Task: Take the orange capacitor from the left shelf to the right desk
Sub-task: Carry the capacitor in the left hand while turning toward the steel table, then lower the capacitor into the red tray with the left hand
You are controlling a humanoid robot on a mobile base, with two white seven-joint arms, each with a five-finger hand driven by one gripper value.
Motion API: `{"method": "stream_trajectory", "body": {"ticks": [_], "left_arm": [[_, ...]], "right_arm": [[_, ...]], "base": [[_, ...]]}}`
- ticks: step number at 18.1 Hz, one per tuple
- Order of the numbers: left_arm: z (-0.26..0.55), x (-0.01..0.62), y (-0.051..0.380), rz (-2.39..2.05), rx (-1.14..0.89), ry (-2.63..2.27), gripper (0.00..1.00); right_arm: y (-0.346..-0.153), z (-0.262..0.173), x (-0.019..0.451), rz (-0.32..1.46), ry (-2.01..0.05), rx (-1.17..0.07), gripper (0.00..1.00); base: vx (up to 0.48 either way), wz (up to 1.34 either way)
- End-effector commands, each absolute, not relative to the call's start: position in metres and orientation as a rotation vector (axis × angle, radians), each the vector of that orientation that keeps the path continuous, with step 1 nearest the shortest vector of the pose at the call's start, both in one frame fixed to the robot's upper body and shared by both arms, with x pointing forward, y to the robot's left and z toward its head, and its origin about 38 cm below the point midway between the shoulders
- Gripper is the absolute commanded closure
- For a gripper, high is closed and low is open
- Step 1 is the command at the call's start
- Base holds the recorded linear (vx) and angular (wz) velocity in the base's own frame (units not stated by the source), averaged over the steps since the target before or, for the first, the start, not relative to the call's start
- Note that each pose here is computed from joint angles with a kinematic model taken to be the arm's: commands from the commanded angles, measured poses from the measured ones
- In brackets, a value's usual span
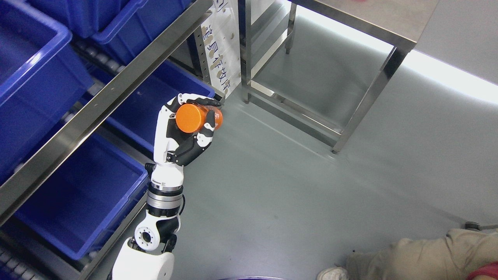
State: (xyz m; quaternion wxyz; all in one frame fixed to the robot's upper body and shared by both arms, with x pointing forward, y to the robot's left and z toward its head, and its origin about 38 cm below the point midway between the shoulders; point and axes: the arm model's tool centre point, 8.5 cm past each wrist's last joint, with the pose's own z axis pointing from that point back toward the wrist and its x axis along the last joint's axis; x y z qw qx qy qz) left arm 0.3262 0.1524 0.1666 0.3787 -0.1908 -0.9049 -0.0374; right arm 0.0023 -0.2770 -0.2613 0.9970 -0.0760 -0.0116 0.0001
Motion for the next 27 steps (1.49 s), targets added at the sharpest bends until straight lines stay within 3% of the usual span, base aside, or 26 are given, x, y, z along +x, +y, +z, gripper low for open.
{"method": "stream_trajectory", "body": {"ticks": [1,17,27], "left_arm": [[0.172,0.327,0.141,-0.144,-0.533,-2.311,0.97],[0.195,0.345,0.109,-0.24,-0.627,-2.288,0.97],[0.237,0.454,0.092,-0.421,-0.498,-2.051,0.96]], "right_arm": [[-0.288,-0.26,-0.006,-0.004,-0.018,-0.169,0.0],[-0.288,-0.26,-0.006,-0.004,-0.018,-0.169,0.0],[-0.288,-0.26,-0.006,-0.004,-0.018,-0.169,0.0]], "base": [[0.387,-0.4],[0.395,-0.34],[0.289,-0.12]]}}
